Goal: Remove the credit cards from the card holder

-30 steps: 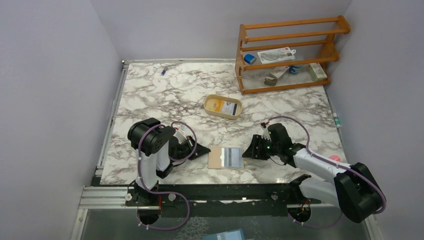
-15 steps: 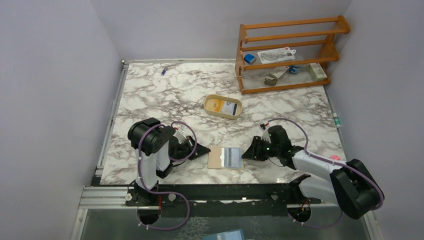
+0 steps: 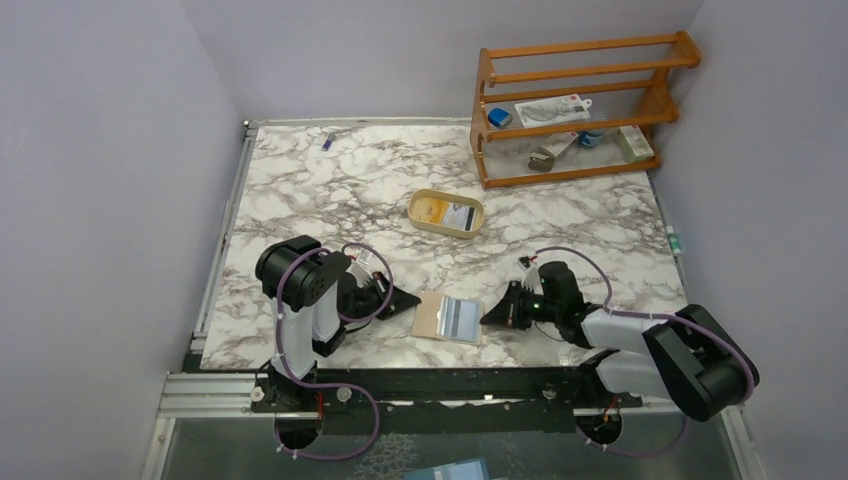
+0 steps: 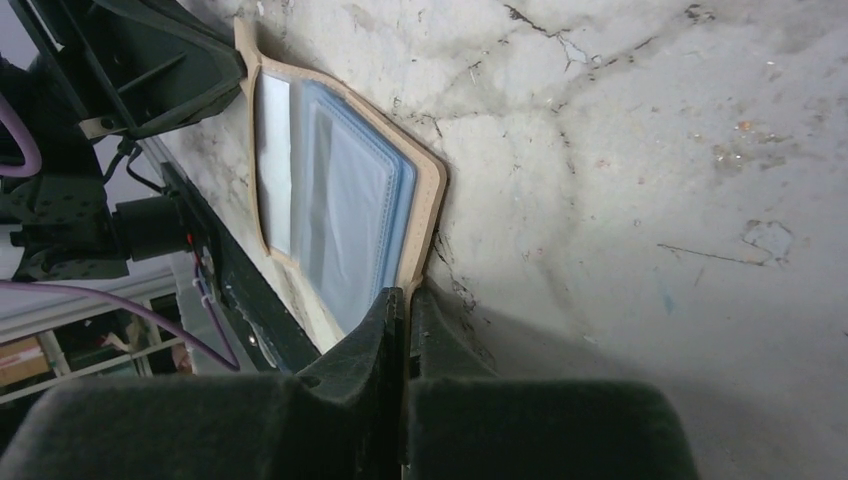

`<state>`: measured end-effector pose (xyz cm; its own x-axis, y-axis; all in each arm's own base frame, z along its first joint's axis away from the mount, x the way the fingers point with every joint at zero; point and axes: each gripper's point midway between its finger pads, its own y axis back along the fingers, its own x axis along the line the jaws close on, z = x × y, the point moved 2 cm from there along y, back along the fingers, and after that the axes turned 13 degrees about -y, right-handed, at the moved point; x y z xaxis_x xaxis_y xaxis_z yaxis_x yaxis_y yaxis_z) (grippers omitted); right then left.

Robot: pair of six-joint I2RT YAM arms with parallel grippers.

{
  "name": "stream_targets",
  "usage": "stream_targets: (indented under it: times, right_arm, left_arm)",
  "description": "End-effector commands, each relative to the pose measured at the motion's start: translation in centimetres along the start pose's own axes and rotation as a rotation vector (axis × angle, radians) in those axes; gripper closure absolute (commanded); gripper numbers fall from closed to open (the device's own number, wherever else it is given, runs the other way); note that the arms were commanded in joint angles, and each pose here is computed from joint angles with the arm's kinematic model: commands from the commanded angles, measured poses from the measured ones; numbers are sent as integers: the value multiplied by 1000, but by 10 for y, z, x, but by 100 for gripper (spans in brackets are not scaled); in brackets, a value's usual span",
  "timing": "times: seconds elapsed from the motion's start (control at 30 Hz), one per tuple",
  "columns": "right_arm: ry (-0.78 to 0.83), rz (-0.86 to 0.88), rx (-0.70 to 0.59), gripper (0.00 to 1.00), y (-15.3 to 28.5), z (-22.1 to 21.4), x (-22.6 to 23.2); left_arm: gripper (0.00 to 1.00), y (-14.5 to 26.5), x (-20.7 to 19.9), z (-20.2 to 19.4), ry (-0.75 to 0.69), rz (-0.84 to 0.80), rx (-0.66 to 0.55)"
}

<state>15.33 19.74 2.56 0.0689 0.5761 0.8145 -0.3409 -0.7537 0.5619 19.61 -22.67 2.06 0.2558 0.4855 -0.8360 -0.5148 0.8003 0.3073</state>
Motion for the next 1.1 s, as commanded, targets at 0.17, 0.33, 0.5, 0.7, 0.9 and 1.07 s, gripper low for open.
stream_targets:
  times: [0.17,0.33,0.5,0.7,0.9,1.07]
  right_arm:
    - [-29,-49,2,99,7,-4,-4]
    - [28,-68,-94,99,21,24,28]
    - [55,-27,-116,99,31,36,57]
    - [77,-9,-122,99,35,43,73]
    - [66,-30,-91,99,26,38,57]
    - [47,-57,-76,99,21,29,39]
  left_arm:
    - [100,1,-12,23,-122,-72,-141]
    - [99,0,-11,25,-116,-71,-145]
    - [70,-4,-23,34,-157,-108,-154]
    - [44,-14,-32,51,-293,17,-123]
    - [41,-16,-46,75,-372,107,-133]
    - [51,-35,-50,51,-371,97,-53]
